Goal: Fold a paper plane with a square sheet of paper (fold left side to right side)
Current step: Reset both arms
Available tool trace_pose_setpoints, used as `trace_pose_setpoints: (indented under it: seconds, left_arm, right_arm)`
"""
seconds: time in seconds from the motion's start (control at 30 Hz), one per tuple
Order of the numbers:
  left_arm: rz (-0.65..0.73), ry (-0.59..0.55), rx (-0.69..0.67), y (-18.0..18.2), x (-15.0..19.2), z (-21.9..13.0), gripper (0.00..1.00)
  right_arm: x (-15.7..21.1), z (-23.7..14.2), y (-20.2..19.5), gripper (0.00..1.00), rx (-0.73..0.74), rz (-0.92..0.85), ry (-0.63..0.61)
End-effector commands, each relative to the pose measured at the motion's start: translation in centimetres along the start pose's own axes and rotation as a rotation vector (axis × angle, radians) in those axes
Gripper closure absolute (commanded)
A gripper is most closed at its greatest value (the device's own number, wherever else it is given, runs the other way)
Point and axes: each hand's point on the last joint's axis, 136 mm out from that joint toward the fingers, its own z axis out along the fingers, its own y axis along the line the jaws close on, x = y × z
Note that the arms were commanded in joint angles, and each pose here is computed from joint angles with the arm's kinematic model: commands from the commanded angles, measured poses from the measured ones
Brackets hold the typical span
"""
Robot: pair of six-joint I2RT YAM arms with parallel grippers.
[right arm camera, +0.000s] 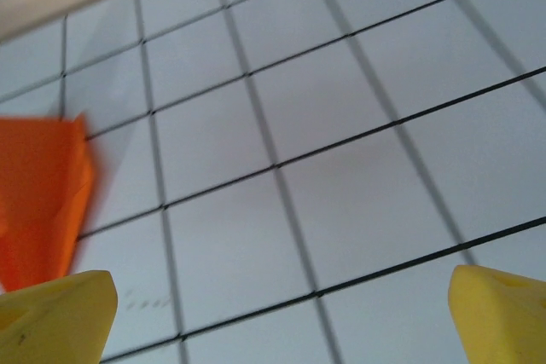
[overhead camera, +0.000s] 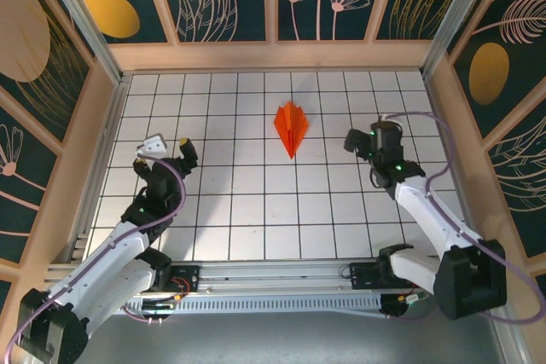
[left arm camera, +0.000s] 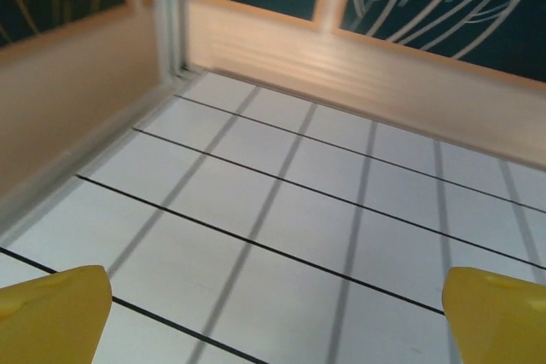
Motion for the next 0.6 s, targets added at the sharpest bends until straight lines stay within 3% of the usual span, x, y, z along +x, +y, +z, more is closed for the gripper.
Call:
trace_pose_setpoints:
  seconds: [0.0, 0.27, 0.57]
  left_arm:
    - [0.048, -0.1, -0.088, 2.1, -1.0, 0.8, 0.01]
    - [0.013, -0.141, -0.109, 5.0, 0.8, 2.8, 0.01]
    - [0.073, -0.157, -0.003, 2.9, 1.5, 4.9, 0.01]
  right_arm:
    - [-2.8, 0.1, -2.2, 0.01, 0.018, -0.017, -0.2]
    - [-2.1, 1.8, -5.1, 0.01, 0.054, -0.101, -0.399]
    - [-2.0, 2.4, -3.6, 0.01, -0.043, -0.186, -0.557]
